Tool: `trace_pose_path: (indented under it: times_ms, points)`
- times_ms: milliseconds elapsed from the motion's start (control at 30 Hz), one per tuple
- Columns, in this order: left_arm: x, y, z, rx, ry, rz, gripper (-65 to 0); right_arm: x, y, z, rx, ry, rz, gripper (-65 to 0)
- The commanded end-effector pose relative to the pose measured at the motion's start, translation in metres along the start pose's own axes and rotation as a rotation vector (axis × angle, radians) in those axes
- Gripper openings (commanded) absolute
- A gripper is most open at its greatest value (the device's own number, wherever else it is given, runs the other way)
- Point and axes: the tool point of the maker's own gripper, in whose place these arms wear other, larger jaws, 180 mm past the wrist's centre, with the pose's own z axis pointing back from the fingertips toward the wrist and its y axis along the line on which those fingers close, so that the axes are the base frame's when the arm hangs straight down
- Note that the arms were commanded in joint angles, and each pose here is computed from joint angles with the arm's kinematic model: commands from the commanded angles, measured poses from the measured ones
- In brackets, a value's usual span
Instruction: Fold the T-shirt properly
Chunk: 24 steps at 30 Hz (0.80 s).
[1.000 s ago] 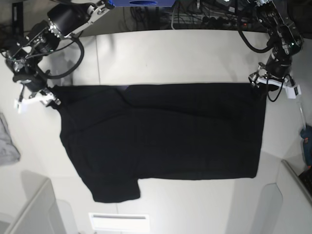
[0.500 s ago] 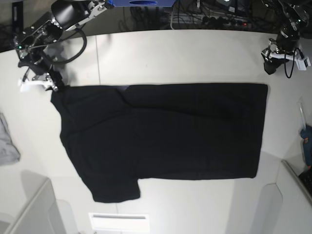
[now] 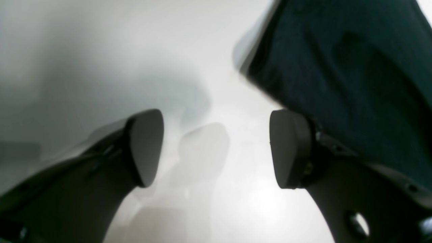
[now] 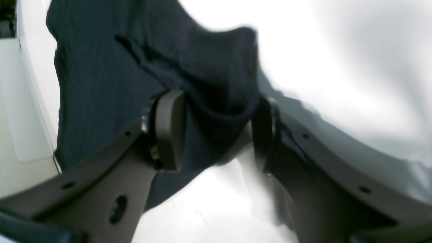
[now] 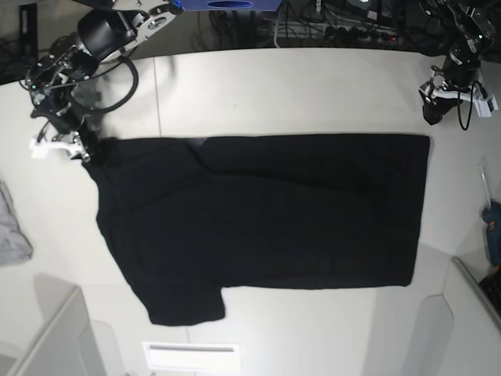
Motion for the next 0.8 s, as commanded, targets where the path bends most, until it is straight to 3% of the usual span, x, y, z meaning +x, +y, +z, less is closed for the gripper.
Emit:
trace_pose_path:
  times_ms: [0, 167, 333, 767]
  points:
    - [0.011, 0.0, 0.001, -0.008, -0.029, -0.012, -17.9, 0.002, -0.007, 0.002, -0.034, 0.01, 0.02, -35.6]
    - [0.009, -0.009, -0.014, -0.037, -0.018, 0.022, -18.1, 0.0, -0.008, 0.002, -0.037, 0.015, 0.021, -35.7]
    - [0.014, -0.035, -0.028, -0.097, -0.009, -0.011, -18.1, -0.001, -0.008, 0.002, -0.036, 0.018, 0.02, -35.7]
    - [0.005, -0.037, -0.064, -0.102, 0.037, 0.132, -18.1, -0.001, -0.009, 0.003, -0.038, 0.018, 0.021, -35.7]
